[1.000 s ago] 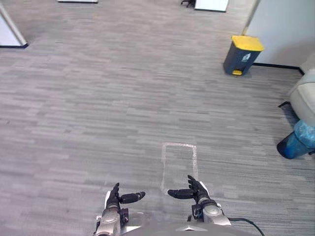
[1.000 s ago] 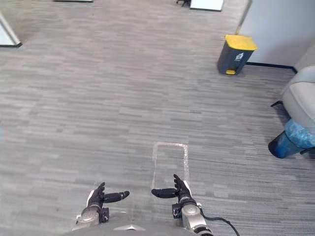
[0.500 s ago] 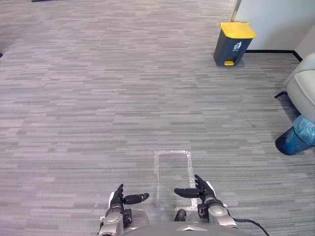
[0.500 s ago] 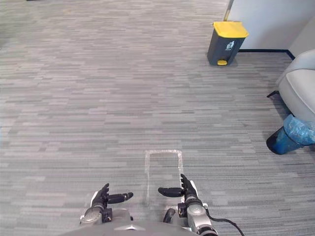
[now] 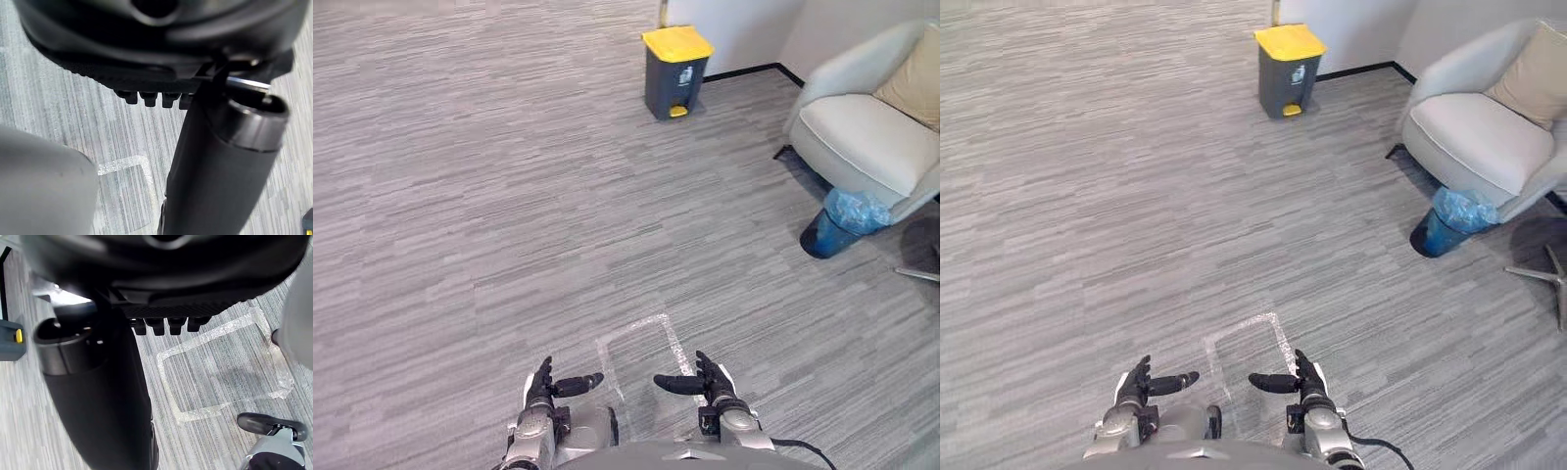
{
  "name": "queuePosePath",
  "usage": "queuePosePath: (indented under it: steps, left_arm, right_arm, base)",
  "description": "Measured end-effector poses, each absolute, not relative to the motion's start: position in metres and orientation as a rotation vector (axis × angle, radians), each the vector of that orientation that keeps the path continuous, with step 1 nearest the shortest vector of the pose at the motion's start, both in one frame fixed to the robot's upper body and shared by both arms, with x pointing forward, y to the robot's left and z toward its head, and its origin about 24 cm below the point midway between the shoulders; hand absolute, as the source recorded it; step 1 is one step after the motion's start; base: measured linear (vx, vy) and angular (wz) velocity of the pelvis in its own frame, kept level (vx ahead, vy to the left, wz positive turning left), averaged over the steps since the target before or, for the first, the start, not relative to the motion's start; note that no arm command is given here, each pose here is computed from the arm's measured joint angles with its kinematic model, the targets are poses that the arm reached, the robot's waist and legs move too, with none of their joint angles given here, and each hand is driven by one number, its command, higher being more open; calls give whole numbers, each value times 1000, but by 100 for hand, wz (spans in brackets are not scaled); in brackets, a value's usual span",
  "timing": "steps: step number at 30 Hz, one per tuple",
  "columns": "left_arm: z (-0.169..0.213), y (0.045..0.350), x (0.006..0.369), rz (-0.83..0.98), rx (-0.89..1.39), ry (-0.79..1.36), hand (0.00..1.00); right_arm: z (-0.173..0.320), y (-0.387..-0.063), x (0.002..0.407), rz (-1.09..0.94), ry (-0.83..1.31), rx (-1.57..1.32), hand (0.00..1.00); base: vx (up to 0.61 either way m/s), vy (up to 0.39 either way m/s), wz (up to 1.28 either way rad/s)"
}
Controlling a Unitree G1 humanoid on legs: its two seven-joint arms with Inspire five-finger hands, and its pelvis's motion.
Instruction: Organize the slippers on the shoe rack
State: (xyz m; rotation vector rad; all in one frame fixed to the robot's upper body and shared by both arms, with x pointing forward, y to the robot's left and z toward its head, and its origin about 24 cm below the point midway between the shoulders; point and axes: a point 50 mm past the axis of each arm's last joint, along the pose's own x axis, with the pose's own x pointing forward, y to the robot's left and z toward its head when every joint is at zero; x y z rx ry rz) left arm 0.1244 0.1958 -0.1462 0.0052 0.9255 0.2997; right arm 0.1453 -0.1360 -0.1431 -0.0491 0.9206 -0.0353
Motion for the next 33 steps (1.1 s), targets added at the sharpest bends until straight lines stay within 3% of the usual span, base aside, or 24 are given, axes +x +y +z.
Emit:
queuePosePath:
  steps: [7,15,24,33]
  left_arm:
    - [-148,203,121,303,22,948,100]
    - [-148,183,127,266,-32,939,100]
    - [-148,178,128,261,-32,935,100]
    - [-151,181,121,256,-15,969,100]
  right_arm:
    - [-141,-130,154,18,902,-93,100]
    - [-141,-161,151,-48,910,-174,100]
    - [-143,-172,145,-103,927,-182,100]
    - [-148,-164,133,-138,959,-112,100]
  base:
    - [135,-58,-72]
    - [158,-171,-45]
    - [149,154,-118]
    - [164,127,-35]
